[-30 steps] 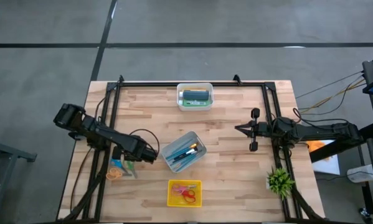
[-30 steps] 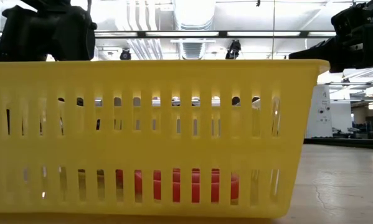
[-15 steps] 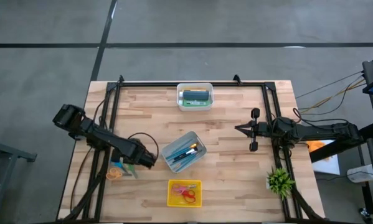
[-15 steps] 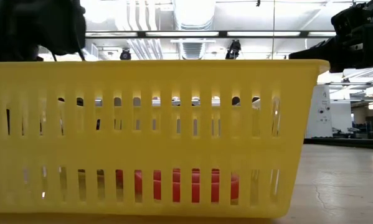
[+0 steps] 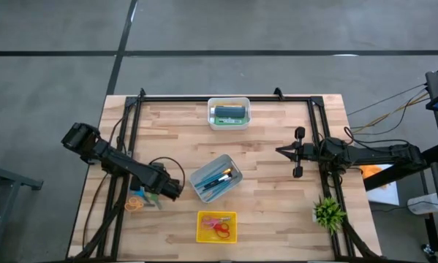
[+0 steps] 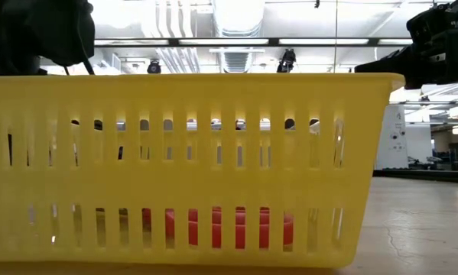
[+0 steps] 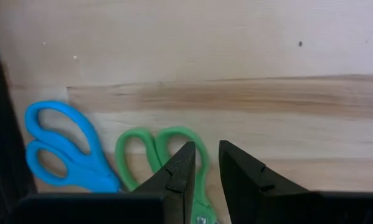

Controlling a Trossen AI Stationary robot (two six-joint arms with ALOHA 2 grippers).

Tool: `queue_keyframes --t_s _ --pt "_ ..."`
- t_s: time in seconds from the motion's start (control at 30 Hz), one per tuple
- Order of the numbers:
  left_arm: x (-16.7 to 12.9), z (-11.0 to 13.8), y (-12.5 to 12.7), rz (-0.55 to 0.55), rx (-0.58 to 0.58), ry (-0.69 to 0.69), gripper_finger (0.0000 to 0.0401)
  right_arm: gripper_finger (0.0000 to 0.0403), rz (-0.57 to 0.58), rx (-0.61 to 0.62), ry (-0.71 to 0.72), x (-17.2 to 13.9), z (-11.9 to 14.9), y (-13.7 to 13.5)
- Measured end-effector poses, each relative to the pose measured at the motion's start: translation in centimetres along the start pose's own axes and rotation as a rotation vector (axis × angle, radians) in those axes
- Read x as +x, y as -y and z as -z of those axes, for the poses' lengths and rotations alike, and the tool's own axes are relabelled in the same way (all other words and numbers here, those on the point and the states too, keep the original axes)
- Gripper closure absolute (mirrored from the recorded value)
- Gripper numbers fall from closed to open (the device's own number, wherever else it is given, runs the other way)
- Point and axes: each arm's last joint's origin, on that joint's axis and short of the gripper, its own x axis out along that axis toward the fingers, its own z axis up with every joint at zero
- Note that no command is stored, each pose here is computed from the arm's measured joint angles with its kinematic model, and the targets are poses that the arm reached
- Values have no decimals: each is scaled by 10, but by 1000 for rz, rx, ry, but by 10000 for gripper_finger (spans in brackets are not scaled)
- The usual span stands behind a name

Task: Pick & Place Paint Supplies
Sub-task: Put the green scissors into the yellow bin

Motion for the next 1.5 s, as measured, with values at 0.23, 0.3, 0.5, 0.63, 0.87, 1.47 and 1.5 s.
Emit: queue_keyframes --t_s 0.23,0.3,0.5,0.63,0.87,1.47,1.5 --pt "10 -1 -3 17 -4 -12 328 388 0 0 0 0 0 0" --pt "11 -1 -3 19 -4 -14 328 388 1 0 0 0 0 0" --pt "11 -1 -2 26 4 -6 328 388 0 0 0 0 0 0" --pt "11 -1 -2 31 8 -6 335 388 0 0 0 0 0 0" --pt "11 -1 -1 36 8 -1 392 388 0 0 0 0 0 0" --pt "-1 1 9 98 50 38 389 388 0 0 0 0 0 0" --pt "-3 1 10 100 61 52 389 388 0 0 0 0 0 0"
